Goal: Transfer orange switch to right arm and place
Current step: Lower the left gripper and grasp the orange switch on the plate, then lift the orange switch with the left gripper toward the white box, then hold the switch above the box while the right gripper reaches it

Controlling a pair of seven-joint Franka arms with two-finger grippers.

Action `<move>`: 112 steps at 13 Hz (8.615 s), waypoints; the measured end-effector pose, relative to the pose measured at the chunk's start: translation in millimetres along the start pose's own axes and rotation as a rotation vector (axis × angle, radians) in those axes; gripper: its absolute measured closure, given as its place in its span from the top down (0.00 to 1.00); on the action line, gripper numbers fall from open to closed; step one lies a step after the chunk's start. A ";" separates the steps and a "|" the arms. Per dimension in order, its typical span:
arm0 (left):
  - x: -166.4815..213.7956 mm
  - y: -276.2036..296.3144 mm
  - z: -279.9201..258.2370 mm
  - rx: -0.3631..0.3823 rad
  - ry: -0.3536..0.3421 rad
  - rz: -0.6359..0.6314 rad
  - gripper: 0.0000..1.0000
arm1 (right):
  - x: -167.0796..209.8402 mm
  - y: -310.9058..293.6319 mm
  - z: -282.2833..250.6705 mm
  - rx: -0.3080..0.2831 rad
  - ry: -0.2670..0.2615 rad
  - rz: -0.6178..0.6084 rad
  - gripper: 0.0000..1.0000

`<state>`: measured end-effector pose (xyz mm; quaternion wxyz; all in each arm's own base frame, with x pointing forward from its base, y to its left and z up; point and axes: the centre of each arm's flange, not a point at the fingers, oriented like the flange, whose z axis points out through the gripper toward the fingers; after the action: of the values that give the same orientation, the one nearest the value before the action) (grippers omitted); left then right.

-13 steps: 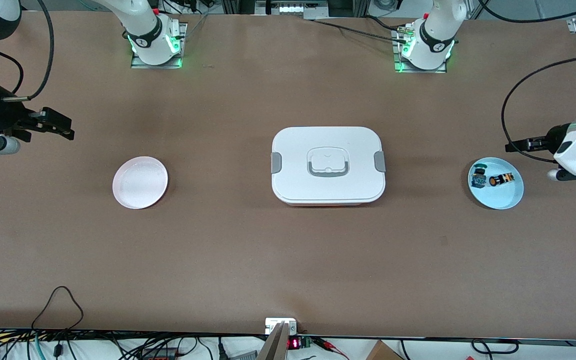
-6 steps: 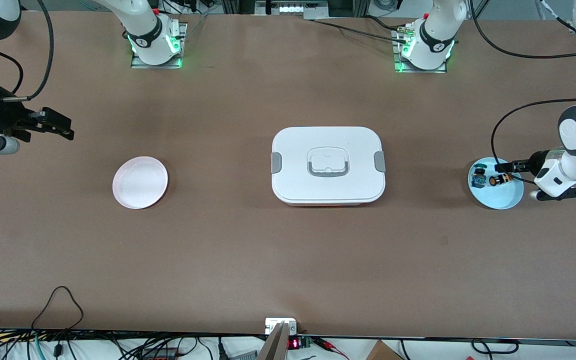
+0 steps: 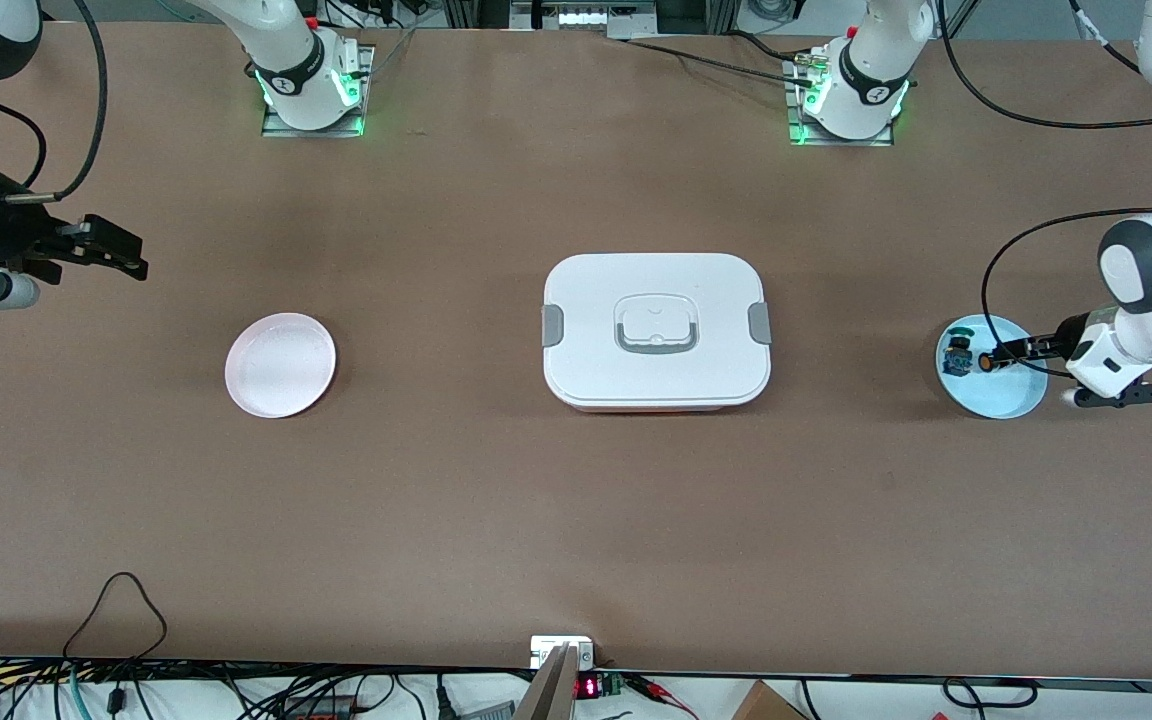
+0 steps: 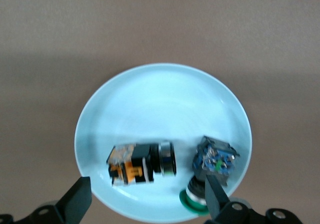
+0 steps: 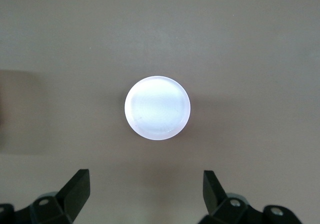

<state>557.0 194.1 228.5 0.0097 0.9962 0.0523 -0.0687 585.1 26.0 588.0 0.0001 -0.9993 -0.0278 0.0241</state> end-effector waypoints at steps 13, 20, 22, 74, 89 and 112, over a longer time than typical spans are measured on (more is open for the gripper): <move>-16.7 3.2 31.7 0.017 0.061 0.041 1.00 | 0.0 -1.3 0.0 0.000 0.000 -0.003 1.00; -21.3 -10.0 43.3 0.011 0.042 0.037 1.00 | 0.0 -1.3 0.0 0.000 0.000 -0.003 1.00; -21.0 -10.0 48.2 0.012 0.041 0.044 1.00 | 0.0 -1.3 0.0 0.000 0.000 -0.003 1.00; -0.3 272.0 -230.4 -1.048 0.530 1.185 0.73 | 0.0 4.1 0.1 0.000 0.000 0.007 1.00; -73.8 470.7 -144.8 -1.473 0.858 1.454 0.73 | 4.2 4.6 -1.7 -0.002 0.032 0.007 1.00; -65.6 475.4 -118.4 -1.447 1.030 1.472 0.73 | 3.5 -64.6 72.3 0.833 -0.103 -0.250 1.00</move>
<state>558.6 -282.2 360.6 0.5938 0.4570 -0.5165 0.4144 581.6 90.6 515.7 0.4047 -0.9004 -0.1363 0.0829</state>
